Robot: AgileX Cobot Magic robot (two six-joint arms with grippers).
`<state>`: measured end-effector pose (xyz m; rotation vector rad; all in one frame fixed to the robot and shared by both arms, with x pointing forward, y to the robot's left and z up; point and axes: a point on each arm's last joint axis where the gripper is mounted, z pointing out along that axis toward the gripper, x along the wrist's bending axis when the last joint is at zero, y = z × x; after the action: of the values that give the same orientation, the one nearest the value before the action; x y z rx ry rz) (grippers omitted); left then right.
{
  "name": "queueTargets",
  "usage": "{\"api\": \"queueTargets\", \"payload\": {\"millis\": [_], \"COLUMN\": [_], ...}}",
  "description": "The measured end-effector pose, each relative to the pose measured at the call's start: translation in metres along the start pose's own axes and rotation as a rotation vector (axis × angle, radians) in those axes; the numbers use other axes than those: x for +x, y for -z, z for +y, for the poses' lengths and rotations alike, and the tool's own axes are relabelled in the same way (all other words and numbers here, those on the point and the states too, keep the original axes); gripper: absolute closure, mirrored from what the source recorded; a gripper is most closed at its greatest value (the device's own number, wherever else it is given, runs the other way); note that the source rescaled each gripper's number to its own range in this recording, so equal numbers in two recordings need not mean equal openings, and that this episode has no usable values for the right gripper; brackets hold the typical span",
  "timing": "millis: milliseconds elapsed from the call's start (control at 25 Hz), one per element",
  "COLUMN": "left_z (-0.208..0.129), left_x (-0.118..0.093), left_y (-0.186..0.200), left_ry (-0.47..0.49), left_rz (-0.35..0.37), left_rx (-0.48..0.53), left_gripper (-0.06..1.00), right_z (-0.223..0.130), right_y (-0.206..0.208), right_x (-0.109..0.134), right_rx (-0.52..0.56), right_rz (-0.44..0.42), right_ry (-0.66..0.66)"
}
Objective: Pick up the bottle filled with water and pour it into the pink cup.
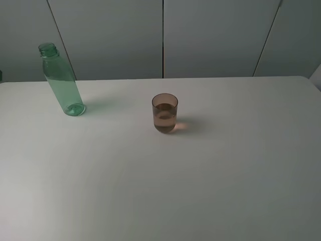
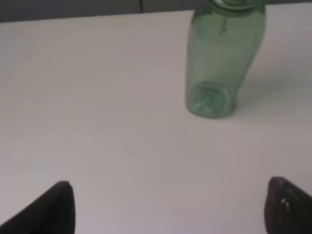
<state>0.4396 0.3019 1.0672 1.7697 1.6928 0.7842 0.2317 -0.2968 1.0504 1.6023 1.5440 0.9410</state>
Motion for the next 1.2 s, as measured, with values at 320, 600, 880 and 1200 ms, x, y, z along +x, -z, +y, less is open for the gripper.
{"api": "queueTargets", "payload": {"millis": [320, 600, 880, 1200], "left_z": [-0.040, -0.101, -0.144, -0.148], "left_x": [-0.014, -0.018, -0.015, -0.012], "left_y": [0.084, 0.127, 0.144, 0.147], "left_ry": [-0.058, -0.102, -0.136, -0.116], "left_rz": [-0.128, -0.127, -0.148, -0.143], "left_rx": [0.059, -0.092, -0.243, -0.267], "left_gripper": [-0.03, -0.03, -0.03, -0.03], "right_z": [0.000, 0.000, 0.000, 0.000], "right_y": [0.000, 0.000, 0.000, 0.000], "right_x": [0.000, 0.000, 0.000, 0.000], "right_rx": [0.000, 0.000, 0.000, 0.000], "right_rz": [0.000, 0.000, 0.000, 0.000], "right_ry": [0.000, 0.000, 0.000, 0.000]}}
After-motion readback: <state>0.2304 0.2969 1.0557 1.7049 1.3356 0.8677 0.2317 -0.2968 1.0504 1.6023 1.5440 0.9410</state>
